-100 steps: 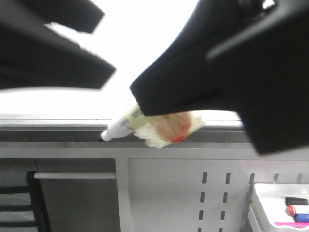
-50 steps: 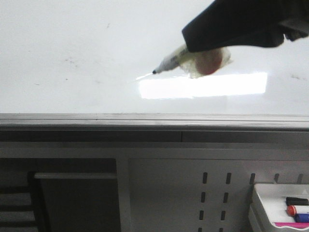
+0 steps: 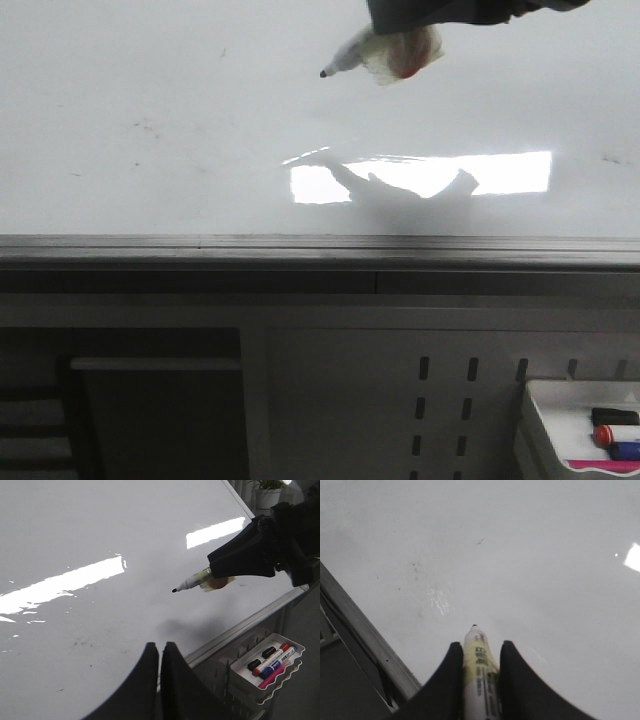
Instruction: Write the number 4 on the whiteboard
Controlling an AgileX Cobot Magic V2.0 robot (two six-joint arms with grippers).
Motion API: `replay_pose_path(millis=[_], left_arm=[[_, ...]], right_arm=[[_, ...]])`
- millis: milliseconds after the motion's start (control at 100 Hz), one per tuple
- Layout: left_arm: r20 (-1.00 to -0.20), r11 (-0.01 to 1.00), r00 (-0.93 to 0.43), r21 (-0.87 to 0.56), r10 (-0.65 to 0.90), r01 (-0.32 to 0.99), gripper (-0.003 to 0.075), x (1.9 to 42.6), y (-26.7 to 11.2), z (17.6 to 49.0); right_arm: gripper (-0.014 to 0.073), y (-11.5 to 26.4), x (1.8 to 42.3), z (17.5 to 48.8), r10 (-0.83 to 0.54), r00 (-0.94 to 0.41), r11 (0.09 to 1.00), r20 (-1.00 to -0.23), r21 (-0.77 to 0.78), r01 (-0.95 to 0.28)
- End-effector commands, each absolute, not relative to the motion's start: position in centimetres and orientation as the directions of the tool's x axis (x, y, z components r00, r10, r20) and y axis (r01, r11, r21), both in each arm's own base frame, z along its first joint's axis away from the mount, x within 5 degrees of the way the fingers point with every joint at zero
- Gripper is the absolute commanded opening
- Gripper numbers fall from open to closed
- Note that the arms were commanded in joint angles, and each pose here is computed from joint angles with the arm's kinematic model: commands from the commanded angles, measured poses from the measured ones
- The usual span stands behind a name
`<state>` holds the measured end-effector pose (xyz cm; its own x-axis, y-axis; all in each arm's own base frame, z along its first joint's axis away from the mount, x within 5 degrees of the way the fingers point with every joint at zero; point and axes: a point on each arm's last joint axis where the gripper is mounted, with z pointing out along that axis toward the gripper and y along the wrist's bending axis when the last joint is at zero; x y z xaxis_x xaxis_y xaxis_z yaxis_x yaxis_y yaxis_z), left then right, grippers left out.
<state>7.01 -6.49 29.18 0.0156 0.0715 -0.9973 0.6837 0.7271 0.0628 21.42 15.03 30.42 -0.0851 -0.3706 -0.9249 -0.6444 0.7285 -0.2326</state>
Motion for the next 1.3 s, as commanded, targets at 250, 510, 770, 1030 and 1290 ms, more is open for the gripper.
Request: replay_pose_path(millis=[250,510,770,1030,1290], left_arm=[[-0.999,0.739,0.019,0.034,0.028,0.673,-0.002,7.1,-6.4,30.2],[-1.0,0.732,0.008,0.019,0.019,0.681,-0.002,7.0,-6.5,30.2],[-1.0,0.732,0.008,0.019,0.019,0.681,-0.002,7.0,-6.5,30.2],[-1.0,0.727,0.006,0.019,0.021,0.687,-0.002,7.0,-6.5,30.2],[-1.0,0.727,0.006,0.019,0.021,0.687,-0.002,7.0,-6.5,30.2]], right_arm=[[-0.0052,16.0,24.1,32.4,-0.404,-0.035,0.73,-0.914,-0.299,-0.615],[-0.0052,14.9,25.0,32.3,-0.407,-0.064,0.761,-0.911,-0.299,-0.576],[-0.0052,14.7,25.4,31.9,-0.419,-0.088,0.766,-0.904,-0.3,-0.568],[-0.0052,14.5,25.4,31.6,-0.434,-0.113,0.773,-0.894,-0.305,-0.556],[-0.0052,14.6,25.4,31.6,-0.431,-0.115,0.773,-0.895,-0.3,-0.559]])
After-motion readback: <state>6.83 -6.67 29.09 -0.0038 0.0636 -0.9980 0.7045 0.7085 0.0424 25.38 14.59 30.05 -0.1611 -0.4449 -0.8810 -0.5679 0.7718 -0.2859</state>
